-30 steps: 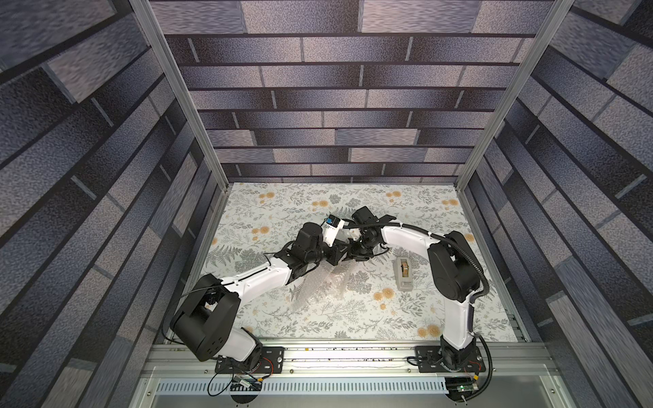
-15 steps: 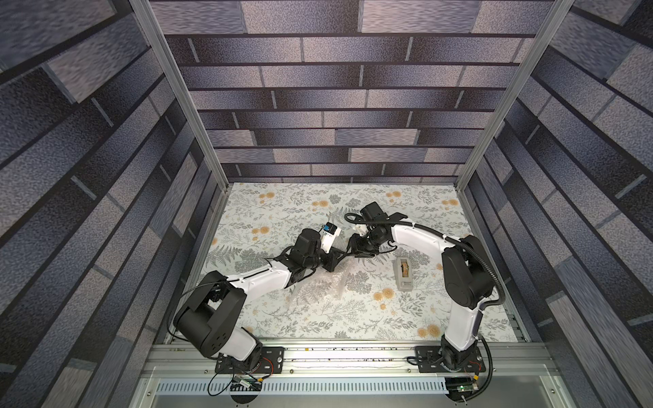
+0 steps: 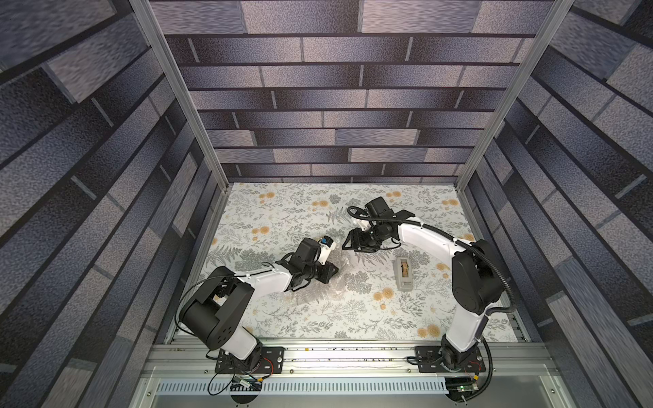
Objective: Wrap bowls in bubble wrap
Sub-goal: Wrap the bowl in bubble wrap.
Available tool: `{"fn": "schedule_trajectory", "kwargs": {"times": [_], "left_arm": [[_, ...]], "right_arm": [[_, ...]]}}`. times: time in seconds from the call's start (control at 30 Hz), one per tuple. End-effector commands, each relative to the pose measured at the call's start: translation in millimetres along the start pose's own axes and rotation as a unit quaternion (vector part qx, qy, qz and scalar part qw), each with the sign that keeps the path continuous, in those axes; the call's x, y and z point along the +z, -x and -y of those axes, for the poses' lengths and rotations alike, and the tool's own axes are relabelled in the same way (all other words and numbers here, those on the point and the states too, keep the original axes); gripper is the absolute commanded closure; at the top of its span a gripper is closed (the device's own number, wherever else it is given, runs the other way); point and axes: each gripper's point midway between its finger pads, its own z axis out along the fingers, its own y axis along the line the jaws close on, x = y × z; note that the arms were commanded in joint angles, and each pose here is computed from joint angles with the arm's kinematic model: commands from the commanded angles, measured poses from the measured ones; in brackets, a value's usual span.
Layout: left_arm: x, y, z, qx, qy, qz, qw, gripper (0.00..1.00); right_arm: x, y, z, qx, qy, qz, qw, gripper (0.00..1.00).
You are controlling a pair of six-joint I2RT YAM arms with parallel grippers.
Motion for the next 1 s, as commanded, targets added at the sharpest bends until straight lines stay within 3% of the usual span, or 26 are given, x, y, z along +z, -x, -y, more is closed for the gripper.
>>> {"fn": "schedule_trajectory", "kwargs": {"times": [0.0,0.3,0.47,0.53,0.7,0.8,0.97], "left_arm": [[-3,10,2,-0.001,0.002,0.003,1.000,0.81],[-4,29,20,0.011,-0.020,0.012,1.000,0.81],[-5,26,25,0.013,-0.024,0.005,1.000,0.81],[-6,24,27,0.011,-0.025,0.004,1.000,0.81],[-9,23,32,0.010,-0.032,0.006,0.999,0.81],[-10,24,34,0.010,-0.034,0.008,0.999,0.81],[-13,29,39,0.015,-0.041,0.013,0.999,0.81]], "right_arm": [[6,-3,-2,-0.004,0.023,-0.009,1.000,0.33],[25,-15,0,-0.011,0.017,-0.031,0.999,0.28],[40,-17,4,-0.011,0.008,-0.043,0.999,0.26],[45,-17,3,-0.013,0.009,-0.046,0.999,0.18],[52,-16,2,-0.015,0.009,-0.049,0.999,0.17],[57,-17,5,-0.013,-0.002,-0.054,0.998,0.23],[62,-20,13,-0.011,-0.027,-0.058,0.998,0.44]]}}
